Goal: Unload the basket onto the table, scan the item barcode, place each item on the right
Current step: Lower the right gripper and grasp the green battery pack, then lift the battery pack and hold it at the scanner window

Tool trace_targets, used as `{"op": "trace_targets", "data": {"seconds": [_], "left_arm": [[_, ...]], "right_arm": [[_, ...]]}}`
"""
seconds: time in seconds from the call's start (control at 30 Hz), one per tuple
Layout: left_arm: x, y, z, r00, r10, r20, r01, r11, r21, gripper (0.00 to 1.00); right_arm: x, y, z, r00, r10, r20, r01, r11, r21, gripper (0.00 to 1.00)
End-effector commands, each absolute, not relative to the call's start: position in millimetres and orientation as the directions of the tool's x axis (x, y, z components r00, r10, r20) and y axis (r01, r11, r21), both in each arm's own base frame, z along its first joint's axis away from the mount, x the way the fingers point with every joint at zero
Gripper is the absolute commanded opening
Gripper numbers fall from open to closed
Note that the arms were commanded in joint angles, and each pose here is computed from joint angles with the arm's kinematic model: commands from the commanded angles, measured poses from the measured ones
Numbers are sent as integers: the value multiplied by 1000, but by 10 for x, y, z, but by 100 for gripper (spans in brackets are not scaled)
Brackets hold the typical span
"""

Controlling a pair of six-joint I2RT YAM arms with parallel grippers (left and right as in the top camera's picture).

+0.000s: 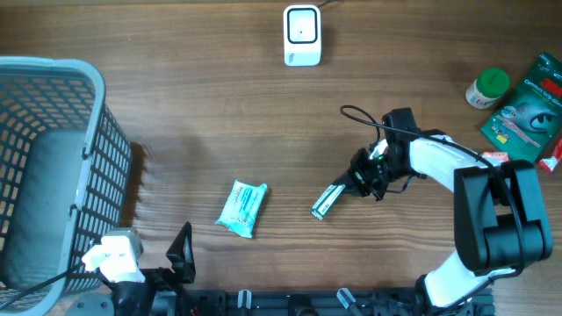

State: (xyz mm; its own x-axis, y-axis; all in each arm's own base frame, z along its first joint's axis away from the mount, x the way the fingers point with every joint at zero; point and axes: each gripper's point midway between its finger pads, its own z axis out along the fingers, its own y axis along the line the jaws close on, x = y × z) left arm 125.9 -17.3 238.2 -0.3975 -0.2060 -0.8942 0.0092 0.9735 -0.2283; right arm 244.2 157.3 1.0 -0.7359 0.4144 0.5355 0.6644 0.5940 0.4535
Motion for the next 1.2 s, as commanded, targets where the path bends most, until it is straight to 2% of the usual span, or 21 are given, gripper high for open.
{"op": "trace_targets", "data": {"seconds": [0.0, 0.03, 0.07, 0.17, 0.3, 0.43, 0.6, 0.67, 0.8, 0.93, 1.0, 1.17], "left_arm": [[1253, -192, 2392, -393, -213, -895, 17, 971, -239, 100], [1253, -192, 2392, -393, -213, -895, 17, 971, -239, 100], [1253, -192, 2392, -393, -213, -895, 17, 971, -239, 100], [1253, -192, 2392, -393, -213, -895, 17, 971, -239, 100], [1253, -192, 2392, -393, -213, -895, 17, 971, -239, 100], [1253, -192, 2392, -393, -213, -895, 17, 971, -239, 100], [1253, -192, 2392, -393, -213, -895, 17, 971, -239, 100], [1253, -192, 2392, -393, -213, -895, 17, 971, -239, 100], [1253, -192, 2392, -393, -213, -895, 17, 971, -239, 100], [1253, -192, 2392, -393, -213, -895, 17, 971, -239, 100], [1253, -192, 2392, -393, -213, -895, 17, 971, -239, 100], [1253, -192, 2392, -393, -213, -895, 17, 971, -239, 100]], "right_arm": [[1701, 1870, 128, -399, 278, 874, 852, 464, 241, 17], [1664, 1904, 234, -342, 251, 906, 875, 435, 210, 17], [1604, 1948, 414, -237, 209, 949, 910, 391, 141, 11], [1586, 1981, 577, -179, 156, 971, 929, 351, 115, 4], [1653, 1935, 535, -132, 195, 972, 944, 323, 64, 4], [1827, 1860, 373, -212, 252, 944, 939, 320, 125, 4], [1980, 1653, 272, -205, 455, 867, 930, 366, 27, 4], [2067, 1550, 449, -225, 540, 811, 921, 390, -4, 4], [2241, 1451, 907, -296, 619, 727, 921, 387, 45, 4], [2225, 1409, 1249, -292, 668, 685, 942, 326, 83, 4], [2210, 1296, 1340, -265, 745, 612, 959, 272, 85, 4], [2169, 1201, 1691, -278, 796, 538, 958, 189, 215, 4]]}}
